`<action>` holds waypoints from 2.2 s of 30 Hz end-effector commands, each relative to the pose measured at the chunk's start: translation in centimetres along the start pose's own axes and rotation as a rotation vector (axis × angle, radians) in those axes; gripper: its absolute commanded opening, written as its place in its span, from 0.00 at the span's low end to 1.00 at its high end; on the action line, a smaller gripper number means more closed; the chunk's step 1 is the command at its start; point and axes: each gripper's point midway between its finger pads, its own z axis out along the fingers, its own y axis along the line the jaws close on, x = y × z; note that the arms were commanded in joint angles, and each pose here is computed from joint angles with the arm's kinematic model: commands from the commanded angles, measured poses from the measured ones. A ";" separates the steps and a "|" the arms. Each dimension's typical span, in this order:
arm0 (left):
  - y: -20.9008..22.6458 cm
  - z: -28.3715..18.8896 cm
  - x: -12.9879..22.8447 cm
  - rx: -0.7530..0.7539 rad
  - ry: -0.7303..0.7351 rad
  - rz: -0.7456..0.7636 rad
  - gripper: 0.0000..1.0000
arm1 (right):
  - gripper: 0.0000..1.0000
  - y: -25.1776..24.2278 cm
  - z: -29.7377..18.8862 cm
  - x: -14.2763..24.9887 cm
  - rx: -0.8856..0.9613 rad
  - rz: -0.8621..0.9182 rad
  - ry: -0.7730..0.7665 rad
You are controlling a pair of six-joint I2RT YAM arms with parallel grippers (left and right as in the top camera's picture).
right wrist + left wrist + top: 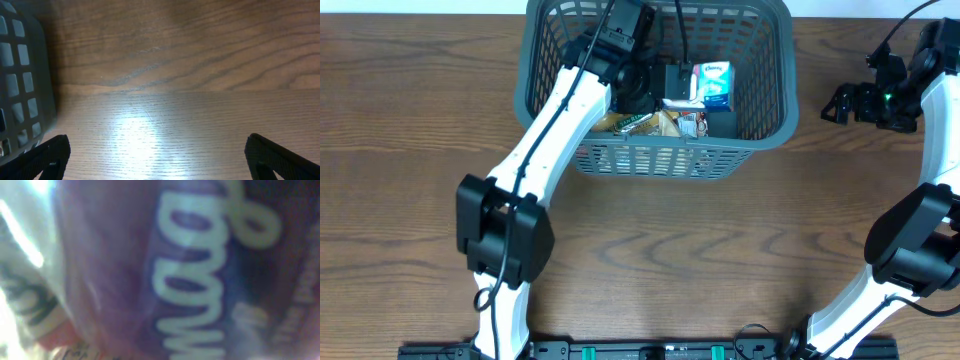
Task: Pack container
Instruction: 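Lower the tissue box into the basket and open the left gripper, then move the left gripper to the mint-green pouch and grasp it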
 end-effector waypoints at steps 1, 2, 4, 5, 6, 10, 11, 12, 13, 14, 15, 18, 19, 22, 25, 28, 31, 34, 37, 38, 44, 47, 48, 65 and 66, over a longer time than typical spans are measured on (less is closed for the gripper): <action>0.6 -0.1 0.9 -0.003 -0.002 -0.035 0.33 | 0.99 0.5 0.3 0.0 -0.012 -0.004 0.007; 0.6 0.0 1.1 0.000 0.000 -0.048 0.36 | 0.99 0.5 0.3 0.0 -0.012 -0.004 0.007; 0.5 0.0 1.5 0.006 0.006 -0.060 0.41 | 0.99 0.5 0.3 0.0 -0.012 -0.004 0.007; 0.5 0.0 1.7 0.008 0.009 -0.064 0.50 | 0.99 0.5 0.3 0.0 -0.012 -0.004 0.007; 0.5 -0.1 1.8 0.009 0.011 -0.066 0.63 | 0.99 0.5 0.3 0.0 -0.012 -0.004 0.007; 0.3 -0.5 1.8 0.013 0.013 -0.080 0.98 | 0.99 0.5 0.3 0.0 -0.012 -0.004 0.007; 0.3 -0.7 1.7 0.012 0.012 -0.079 0.98 | 0.99 0.5 0.3 0.0 -0.012 -0.004 0.007; 0.4 -0.9 1.6 0.008 0.010 -0.085 0.99 | 0.99 0.5 0.3 0.0 -0.012 -0.005 0.006; 0.5 -1.3 1.4 0.000 0.006 -0.107 0.99 | 0.99 0.5 0.3 0.0 -0.012 -0.005 0.006; 0.6 -1.6 1.3 -0.006 0.003 -0.119 0.98 | 0.99 0.5 0.3 0.0 -0.012 -0.005 0.006; 0.8 -2.3 1.0 -0.019 -0.003 -0.135 0.99 | 0.99 0.5 0.3 0.0 -0.012 -0.005 0.006; 1.6 -5.1 -0.1 -0.073 -0.032 -0.202 0.98 | 0.99 0.4 0.3 0.0 -0.011 -0.005 0.006; 1.9 -6.3 -0.4 -0.097 -0.042 -0.215 0.98 | 0.99 0.4 0.3 0.0 -0.011 -0.005 0.005; 2.7 -10.8 -1.5 -0.180 -0.081 -0.209 0.98 | 0.99 0.4 0.3 -0.1 -0.011 -0.006 0.003; 4.0 -15.8 -1.9 -0.294 -0.123 -0.257 0.99 | 0.99 0.4 0.3 -0.1 -0.011 -0.006 0.003; 5.9 -21.5 0.0 -0.468 -0.138 -0.520 0.98 | 0.99 0.4 0.3 -0.1 -0.011 -0.006 0.003; 5.9 -26.3 3.6 -0.584 -0.112 -0.727 0.98 | 0.99 0.4 0.3 -0.1 -0.011 -0.006 0.003; 4.1 -29.4 7.2 -0.616 -0.065 -0.859 0.99 | 0.99 0.4 0.3 0.0 -0.011 -0.006 0.003; 1.6 -31.9 11.9 -0.650 0.027 -1.060 0.99 | 0.99 0.4 0.3 0.0 -0.011 -0.006 0.003; 0.7 -32.6 13.6 -0.662 0.058 -1.135 0.99 | 0.99 0.4 0.3 -0.1 -0.011 -0.006 0.003; -4.5 -34.3 22.2 -0.680 0.208 -1.577 0.98 | 0.99 0.4 0.3 -0.1 -0.011 -0.015 0.000; -6.1 -33.3 24.3 -0.645 0.235 -1.673 0.99 | 0.99 0.4 0.3 -0.2 -0.010 -0.018 -0.004; -6.5 -32.6 24.9 -0.626 0.250 -1.690 0.99 | 0.99 0.4 0.3 -0.2 -0.010 -0.018 -0.004; -12.9 -16.4 27.9 -0.201 0.347 -1.789 0.99 | 0.99 0.4 0.3 -0.3 -0.009 -0.019 -0.008; -13.0 -15.6 27.8 -0.177 0.360 -1.785 0.99 | 0.99 0.4 0.3 -0.3 -0.009 -0.019 -0.008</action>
